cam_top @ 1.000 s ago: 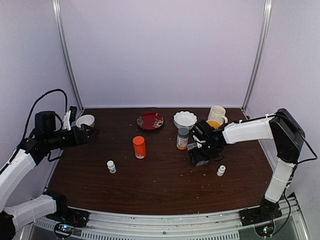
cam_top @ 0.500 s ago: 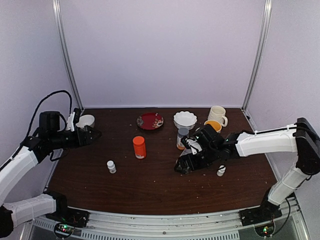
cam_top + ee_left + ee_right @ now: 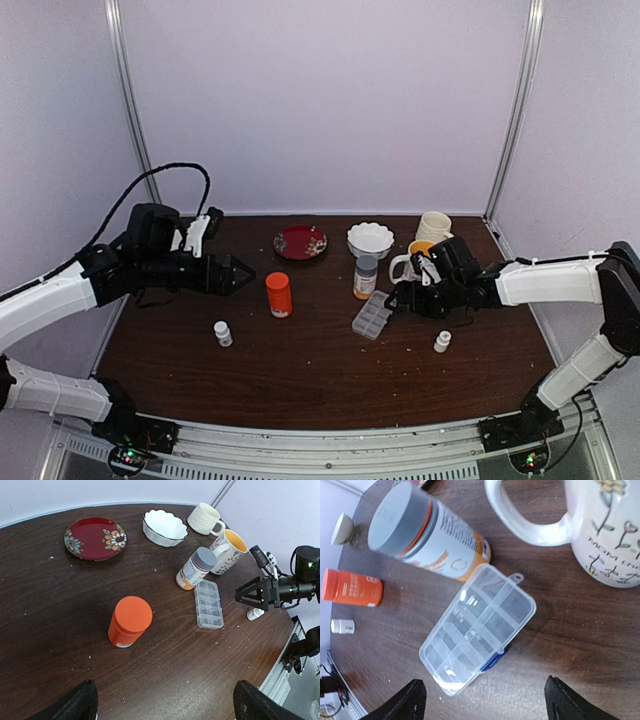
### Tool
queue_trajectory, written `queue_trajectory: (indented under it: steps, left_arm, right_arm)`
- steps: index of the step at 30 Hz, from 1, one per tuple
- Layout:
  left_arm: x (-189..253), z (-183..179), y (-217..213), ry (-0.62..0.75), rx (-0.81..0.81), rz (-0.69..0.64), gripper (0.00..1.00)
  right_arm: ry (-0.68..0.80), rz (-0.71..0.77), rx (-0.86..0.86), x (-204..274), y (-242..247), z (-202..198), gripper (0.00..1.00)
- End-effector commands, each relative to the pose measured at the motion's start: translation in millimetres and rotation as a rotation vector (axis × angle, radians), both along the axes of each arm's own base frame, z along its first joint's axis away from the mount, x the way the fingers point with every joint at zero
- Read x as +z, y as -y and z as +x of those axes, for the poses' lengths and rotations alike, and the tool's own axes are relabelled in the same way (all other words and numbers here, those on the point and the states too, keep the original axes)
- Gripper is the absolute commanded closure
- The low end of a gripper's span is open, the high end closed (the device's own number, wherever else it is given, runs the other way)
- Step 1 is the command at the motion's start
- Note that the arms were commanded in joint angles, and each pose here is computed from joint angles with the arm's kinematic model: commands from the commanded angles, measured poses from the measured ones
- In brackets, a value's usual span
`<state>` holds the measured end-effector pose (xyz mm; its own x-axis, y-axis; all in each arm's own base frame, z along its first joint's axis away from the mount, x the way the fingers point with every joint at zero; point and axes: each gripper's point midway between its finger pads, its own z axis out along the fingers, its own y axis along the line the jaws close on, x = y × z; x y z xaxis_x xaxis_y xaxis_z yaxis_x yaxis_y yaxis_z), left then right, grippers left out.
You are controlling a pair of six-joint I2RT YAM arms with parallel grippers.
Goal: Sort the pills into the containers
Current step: Position the pill container at the center of the board, then pick up the pill container from the center of the board.
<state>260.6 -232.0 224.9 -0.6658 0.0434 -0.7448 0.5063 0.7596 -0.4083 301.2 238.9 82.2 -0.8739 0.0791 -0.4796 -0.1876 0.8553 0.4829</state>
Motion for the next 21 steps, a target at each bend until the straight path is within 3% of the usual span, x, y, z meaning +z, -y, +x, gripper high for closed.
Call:
queue_trajectory:
  steps: [1, 13, 21]
  left_arm:
    - [13, 15, 24, 0.074, 0.0, 0.056, 0.02]
    - [4, 34, 74, 0.039, -0.043, 0.052, 0.02]
    - [-17, 32, 95, -0.001, -0.084, 0.075, 0.02]
  right_arm:
    - [0.04, 0.076, -0.048, 9, -5, 26, 0.17]
    - [0.055, 0.083, -0.011, -12, -37, 67, 0.19]
    - [0.004, 0.139, 0.143, -17, -79, 18, 0.19]
